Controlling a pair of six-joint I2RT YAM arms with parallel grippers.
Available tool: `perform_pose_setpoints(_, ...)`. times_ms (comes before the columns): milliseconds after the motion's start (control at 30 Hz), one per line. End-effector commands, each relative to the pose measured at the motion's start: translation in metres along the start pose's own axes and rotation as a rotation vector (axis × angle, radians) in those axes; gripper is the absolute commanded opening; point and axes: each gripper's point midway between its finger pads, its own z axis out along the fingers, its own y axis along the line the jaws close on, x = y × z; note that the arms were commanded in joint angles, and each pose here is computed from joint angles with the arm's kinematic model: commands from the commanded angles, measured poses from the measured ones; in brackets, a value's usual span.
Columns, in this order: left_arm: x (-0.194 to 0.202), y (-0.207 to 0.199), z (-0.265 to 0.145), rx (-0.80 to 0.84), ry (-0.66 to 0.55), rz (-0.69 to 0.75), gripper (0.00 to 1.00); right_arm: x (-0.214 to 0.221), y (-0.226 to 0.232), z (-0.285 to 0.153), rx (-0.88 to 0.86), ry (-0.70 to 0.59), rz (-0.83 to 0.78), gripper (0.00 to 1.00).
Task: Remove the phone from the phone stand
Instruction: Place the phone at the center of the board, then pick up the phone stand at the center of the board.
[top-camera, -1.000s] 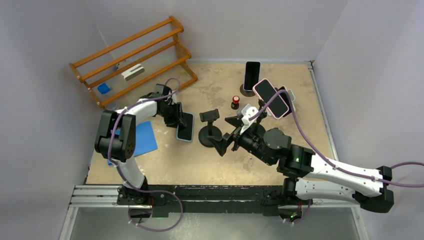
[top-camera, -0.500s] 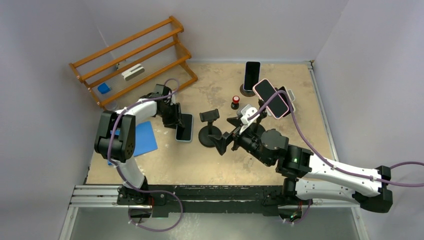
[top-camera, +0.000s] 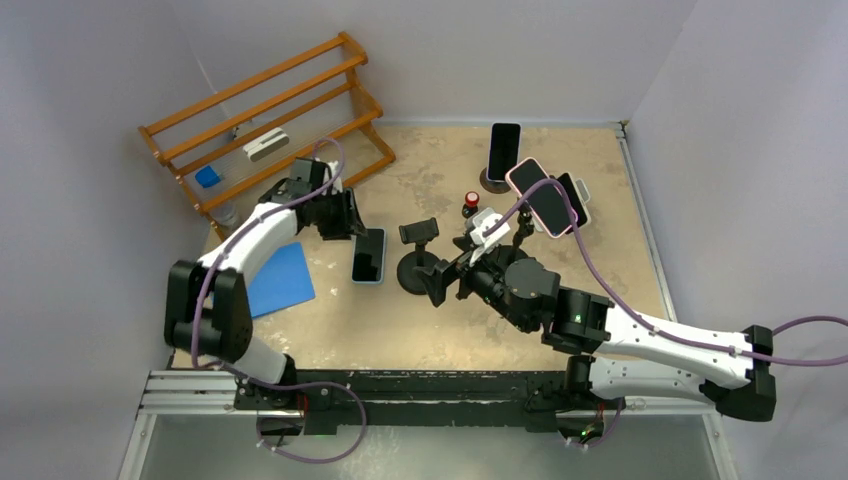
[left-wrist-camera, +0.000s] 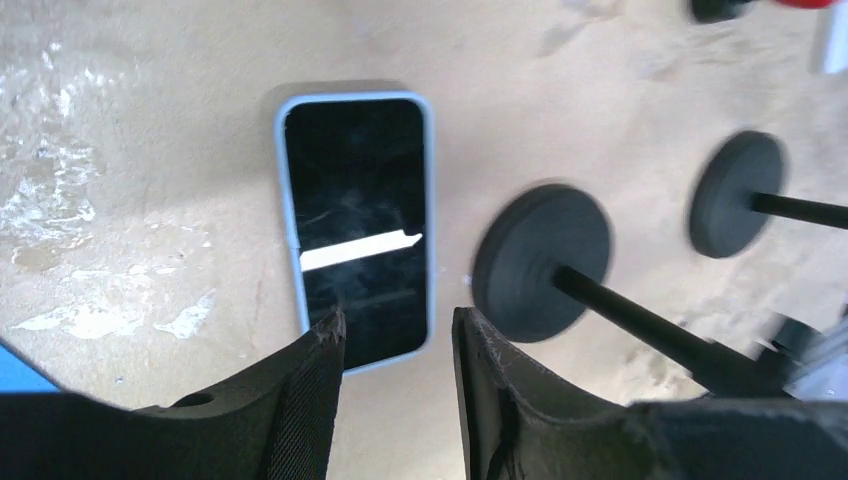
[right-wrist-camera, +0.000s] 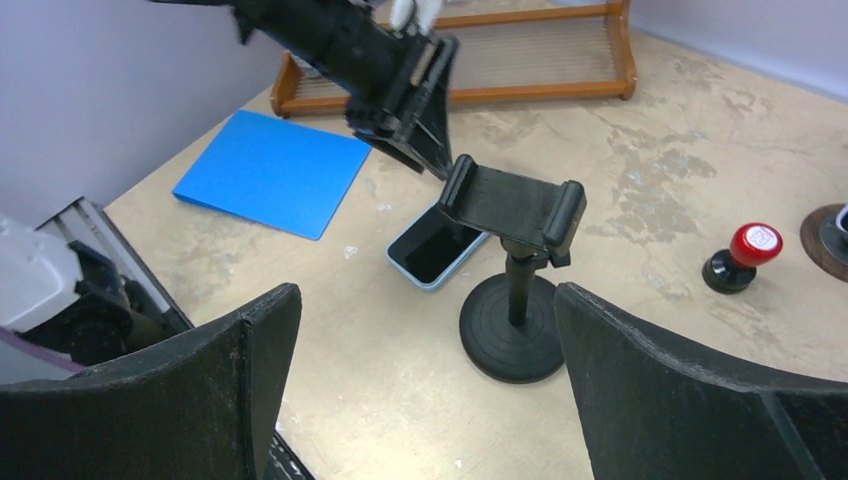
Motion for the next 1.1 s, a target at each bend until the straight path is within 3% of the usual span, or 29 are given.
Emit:
perform_pose_setpoints(0,-0.027,-0.047,-0.055,0.170,-0.180,0.039,0.42,-0.027,-0.013,0.002,0.118,-0.072,0.085,0.96)
perform_pose_setpoints(100,-0.032,-0.090,-0.093,0.395,-0.293,0.090,0.42,-0.026,-0.027,0.007,0.223,-0.061,0.100,0.88)
perform_pose_setpoints(200,-0.022,-0.121,-0.124,0.596,-0.332,0.135,0.42,-0.025,-0.034,0.016,0.276,-0.048,0.113,0.81)
perform_pose_setpoints(433,-0.007,-0.155,-0.156,0.858,-0.310,0.138,0.47,-0.027,-0.049,0.045,0.305,-0.019,0.171,0.78)
perform_pose_setpoints(600,-0.005,-0.156,-0.148,0.878,-0.263,0.135,0.50,-0.017,-0.056,0.059,0.318,0.011,0.171,0.74)
perform_pose_setpoints(1067,0.014,-0.164,-0.123,0.912,-0.152,0.168,0.50,0.015,-0.069,0.070,0.353,0.084,0.165,0.42)
